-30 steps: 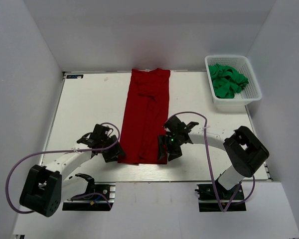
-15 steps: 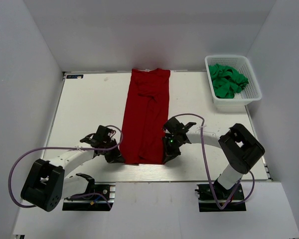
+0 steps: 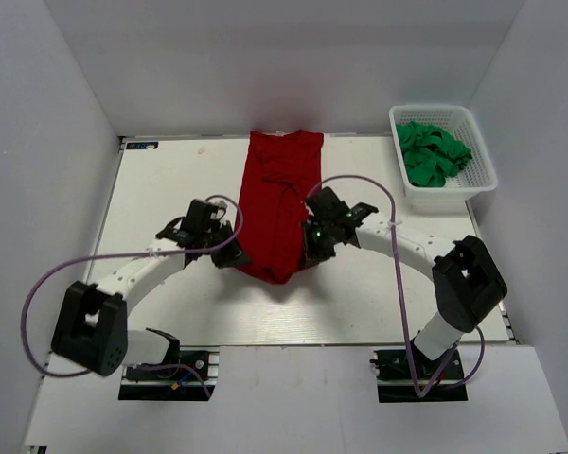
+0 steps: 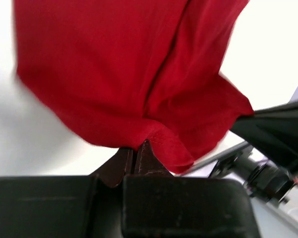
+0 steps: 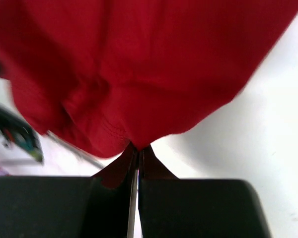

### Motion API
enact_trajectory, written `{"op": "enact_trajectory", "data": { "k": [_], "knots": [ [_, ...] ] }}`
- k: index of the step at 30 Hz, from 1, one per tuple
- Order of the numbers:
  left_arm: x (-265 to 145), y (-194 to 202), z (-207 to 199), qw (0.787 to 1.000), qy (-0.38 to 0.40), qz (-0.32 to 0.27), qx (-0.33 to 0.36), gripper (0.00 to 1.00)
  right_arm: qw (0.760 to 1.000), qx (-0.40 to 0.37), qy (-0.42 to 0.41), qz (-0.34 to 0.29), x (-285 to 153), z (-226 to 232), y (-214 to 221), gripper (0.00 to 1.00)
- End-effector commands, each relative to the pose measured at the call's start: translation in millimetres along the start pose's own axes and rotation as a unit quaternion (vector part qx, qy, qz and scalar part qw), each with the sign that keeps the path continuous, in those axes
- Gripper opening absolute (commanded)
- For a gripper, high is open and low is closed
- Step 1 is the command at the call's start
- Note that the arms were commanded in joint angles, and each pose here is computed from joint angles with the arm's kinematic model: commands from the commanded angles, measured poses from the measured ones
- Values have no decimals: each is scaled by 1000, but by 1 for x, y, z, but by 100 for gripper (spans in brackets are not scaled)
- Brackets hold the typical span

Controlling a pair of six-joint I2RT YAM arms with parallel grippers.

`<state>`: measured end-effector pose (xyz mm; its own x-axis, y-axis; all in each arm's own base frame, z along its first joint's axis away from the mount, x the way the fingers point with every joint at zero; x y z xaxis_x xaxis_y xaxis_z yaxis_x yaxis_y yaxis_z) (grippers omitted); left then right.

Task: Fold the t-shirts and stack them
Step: Grab the bottom of the folded rectangular tshirt with both arms, then fold the folded rectangular tshirt in 1/3 of the way

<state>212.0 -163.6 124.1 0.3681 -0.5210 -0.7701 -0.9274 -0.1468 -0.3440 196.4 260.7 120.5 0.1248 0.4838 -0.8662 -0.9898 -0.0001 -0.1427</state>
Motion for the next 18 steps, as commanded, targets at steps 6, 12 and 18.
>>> {"op": "enact_trajectory", "data": {
  "k": [6,12,18],
  "knots": [
    [20,-97,-32,997,-7,-75,20,0,990,-1,40,-138,-31,13,-94,0],
    [18,-152,-45,988,-16,-148,32,0,984,4,50,-172,-42,13,-136,0],
    [23,-197,-52,982,-10,-180,50,0,981,6,48,-188,-39,11,-174,0]
  ]
}}
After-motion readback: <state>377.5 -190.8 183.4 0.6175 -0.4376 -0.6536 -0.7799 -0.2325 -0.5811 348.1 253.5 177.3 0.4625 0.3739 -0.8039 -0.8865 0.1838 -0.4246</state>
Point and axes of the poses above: each gripper's point midway between its finger pads, its own x axis out along the fingers, its own z axis along the line the jaws close on, y = z × x, the point moved 5 cm from there along -x, back along the fingers, and after that the axes turned 12 degrees about x, right-handed, at the moved point
